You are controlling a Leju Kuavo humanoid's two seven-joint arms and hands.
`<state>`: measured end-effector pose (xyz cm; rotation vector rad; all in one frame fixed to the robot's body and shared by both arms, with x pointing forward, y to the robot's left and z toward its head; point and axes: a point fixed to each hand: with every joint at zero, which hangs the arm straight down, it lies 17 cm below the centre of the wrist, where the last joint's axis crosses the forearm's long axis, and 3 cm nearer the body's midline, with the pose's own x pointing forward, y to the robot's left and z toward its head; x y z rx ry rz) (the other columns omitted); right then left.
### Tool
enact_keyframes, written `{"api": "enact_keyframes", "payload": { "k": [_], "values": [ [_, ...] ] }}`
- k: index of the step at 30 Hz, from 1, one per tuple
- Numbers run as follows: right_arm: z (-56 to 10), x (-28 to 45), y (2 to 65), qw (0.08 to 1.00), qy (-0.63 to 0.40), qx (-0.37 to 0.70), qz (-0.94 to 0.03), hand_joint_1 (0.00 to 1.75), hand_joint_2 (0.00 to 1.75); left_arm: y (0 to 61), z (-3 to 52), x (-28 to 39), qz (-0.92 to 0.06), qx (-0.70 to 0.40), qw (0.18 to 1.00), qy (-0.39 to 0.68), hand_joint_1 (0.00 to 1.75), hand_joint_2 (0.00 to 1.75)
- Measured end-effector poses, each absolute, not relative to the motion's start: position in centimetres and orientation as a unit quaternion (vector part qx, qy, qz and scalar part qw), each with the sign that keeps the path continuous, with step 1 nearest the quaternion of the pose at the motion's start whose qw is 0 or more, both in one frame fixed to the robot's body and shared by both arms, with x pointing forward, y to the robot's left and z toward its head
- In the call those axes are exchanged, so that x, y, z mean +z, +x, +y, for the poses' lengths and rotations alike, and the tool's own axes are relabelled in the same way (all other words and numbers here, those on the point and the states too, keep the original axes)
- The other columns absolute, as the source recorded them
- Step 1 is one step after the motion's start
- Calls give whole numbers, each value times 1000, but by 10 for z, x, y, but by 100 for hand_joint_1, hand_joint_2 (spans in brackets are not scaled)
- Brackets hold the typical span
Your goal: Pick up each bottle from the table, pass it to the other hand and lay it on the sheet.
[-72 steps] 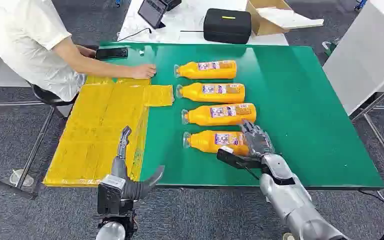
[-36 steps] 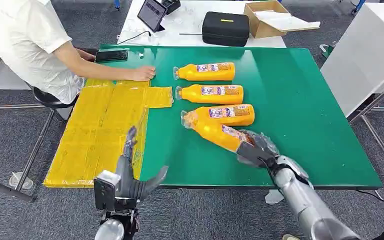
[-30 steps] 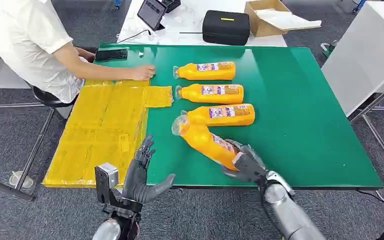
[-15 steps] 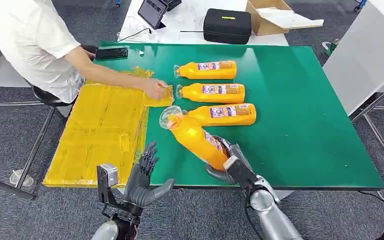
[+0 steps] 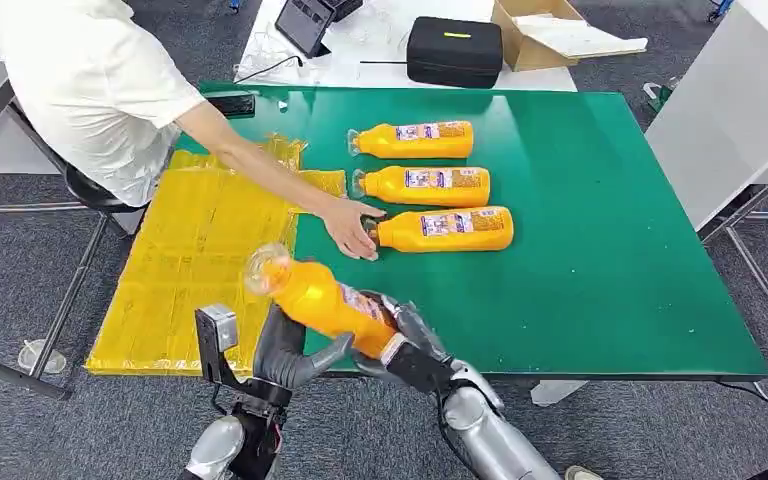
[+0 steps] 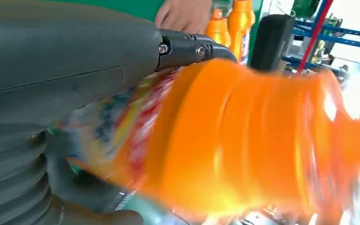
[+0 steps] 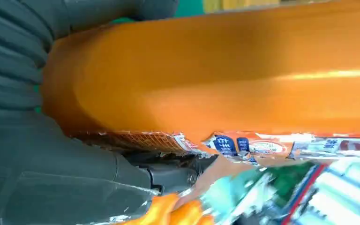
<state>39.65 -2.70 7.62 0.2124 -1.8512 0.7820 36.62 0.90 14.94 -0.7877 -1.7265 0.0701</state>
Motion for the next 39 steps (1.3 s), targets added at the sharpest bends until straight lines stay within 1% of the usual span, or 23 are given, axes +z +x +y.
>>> {"api": "enact_keyframes", "payload": {
  "k": [5,13,14,15,16,17,22,26,27,31,33,37,39],
  "values": [
    [-22,75,395,531,95,329,-775,175,175,376,12,149,-726,63,585,-355,0,175],
    [-22,70,395,538,101,329,-769,175,175,378,10,146,-723,69,583,-364,0,175],
    [-21,70,394,538,102,330,-769,175,175,377,10,146,-721,69,582,-368,175,175],
    [-20,69,394,538,104,331,-768,152,175,378,9,147,-721,68,582,-370,175,175],
    [-20,69,394,539,106,331,-767,84,175,378,10,147,-723,68,580,-370,175,175],
    [-20,69,394,539,107,330,-768,0,175,378,10,148,-724,68,578,-370,175,175],
    [-20,70,395,546,111,319,-767,0,175,377,11,149,-731,68,569,-370,175,175],
    [-26,66,397,554,94,308,-768,0,175,380,20,146,-731,85,573,-361,175,175],
    [-27,65,397,556,92,307,-767,0,0,381,22,146,-731,90,573,-360,175,175],
    [-38,65,400,553,55,294,-778,0,0,387,39,149,-730,125,571,-355,175,175],
    [-50,71,403,548,40,266,-792,0,0,392,53,154,-732,150,567,-347,175,175],
    [-67,76,406,552,26,232,-801,0,0,398,75,163,-742,176,558,-328,175,175],
    [-67,76,406,552,26,232,-801,0,0,398,75,163,-742,176,558,-328,175,175]
  ]
}}
